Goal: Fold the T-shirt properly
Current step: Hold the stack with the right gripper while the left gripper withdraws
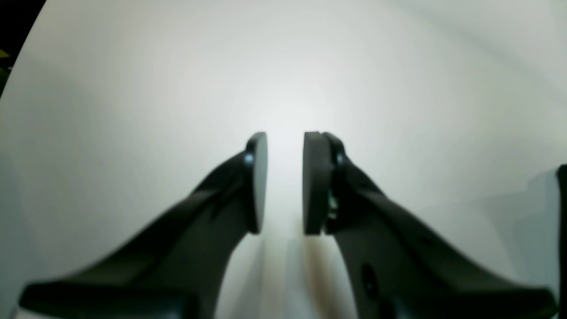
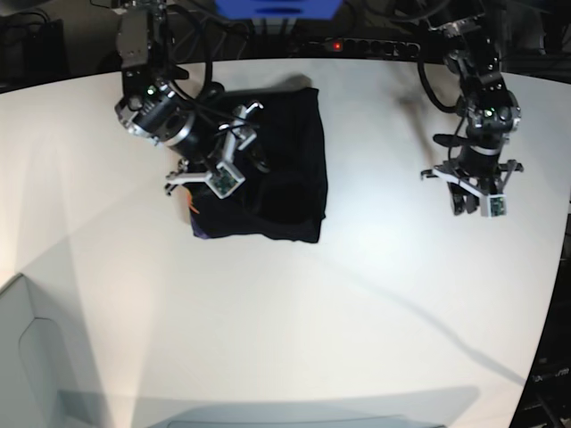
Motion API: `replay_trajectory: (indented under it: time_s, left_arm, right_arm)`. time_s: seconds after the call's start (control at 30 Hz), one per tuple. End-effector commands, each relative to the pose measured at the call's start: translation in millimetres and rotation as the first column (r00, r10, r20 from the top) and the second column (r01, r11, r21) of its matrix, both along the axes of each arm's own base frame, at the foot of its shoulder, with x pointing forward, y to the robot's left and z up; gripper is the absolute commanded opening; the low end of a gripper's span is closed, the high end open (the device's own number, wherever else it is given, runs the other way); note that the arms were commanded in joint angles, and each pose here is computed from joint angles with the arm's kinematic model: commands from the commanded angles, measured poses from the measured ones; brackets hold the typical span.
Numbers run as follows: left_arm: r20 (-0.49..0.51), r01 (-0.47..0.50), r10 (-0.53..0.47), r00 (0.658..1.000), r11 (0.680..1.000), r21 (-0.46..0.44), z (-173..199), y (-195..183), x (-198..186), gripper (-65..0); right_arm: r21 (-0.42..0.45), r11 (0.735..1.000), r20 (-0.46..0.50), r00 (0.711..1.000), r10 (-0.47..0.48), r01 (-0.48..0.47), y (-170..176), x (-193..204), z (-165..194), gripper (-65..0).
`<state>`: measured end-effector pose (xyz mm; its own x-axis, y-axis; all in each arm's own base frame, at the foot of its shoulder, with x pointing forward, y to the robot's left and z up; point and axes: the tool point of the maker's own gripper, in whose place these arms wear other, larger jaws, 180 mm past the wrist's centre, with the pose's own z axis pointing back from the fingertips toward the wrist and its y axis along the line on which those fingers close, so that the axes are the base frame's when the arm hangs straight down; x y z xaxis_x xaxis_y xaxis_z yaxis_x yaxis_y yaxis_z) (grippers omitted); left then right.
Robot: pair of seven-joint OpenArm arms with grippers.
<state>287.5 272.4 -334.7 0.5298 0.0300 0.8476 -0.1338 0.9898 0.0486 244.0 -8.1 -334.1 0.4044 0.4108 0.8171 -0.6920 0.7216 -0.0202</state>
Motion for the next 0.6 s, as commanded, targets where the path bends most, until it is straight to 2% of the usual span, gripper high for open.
replay_trajectory:
  time_s: [0.0, 0.07, 0.1, 0.17, 0.27, 0.3, 0.57]
  left_arm:
    - [0.037, 0.005, -0.006, 0.999, 1.000, 0.016, 11, 2, 2, -51.2]
    - [0.037, 0.005, -0.006, 0.999, 1.000, 0.016, 10, 2, 2, -51.2]
    - [0.033, 0.005, -0.006, 0.999, 1.000, 0.016, 9, 2, 0, -51.2]
    - [0.028, 0.006, -0.007, 1.000, 1.000, 0.018, 8, 3, -2, -51.2]
    - [0.023, 0.006, -0.006, 1.000, 1.000, 0.021, 7, 4, -5, -51.2]
    - [0.026, 0.005, -0.006, 1.000, 1.000, 0.023, 8, 4, -5, -51.2]
    - [0.073, -0.020, 0.015, 0.997, 0.998, 0.061, 31, 14, -8, -51.2]
  right_arm:
    - [0.031, 0.999, 0.037, 0.999, 0.016, -0.018, 6, 3, 12, -28.9]
    - [0.037, 0.999, 0.033, 0.999, 0.021, -0.023, 8, 1, 11, -30.2]
    - [0.037, 0.999, 0.034, 0.999, 0.021, -0.023, 8, 1, 12, -32.9]
    - [0.039, 0.999, 0.034, 0.999, 0.027, -0.028, 10, 0, 12, -42.3]
    - [0.034, 0.999, 0.034, 0.999, 0.027, -0.028, 10, 0, 11, -61.0]
    - [0.034, 0.999, 0.034, 0.999, 0.027, -0.028, 10, 0, 11, -65.0]
    - [0.045, 0.999, -0.015, 1.000, 0.027, -0.027, 12, -19, 1, -65.0]
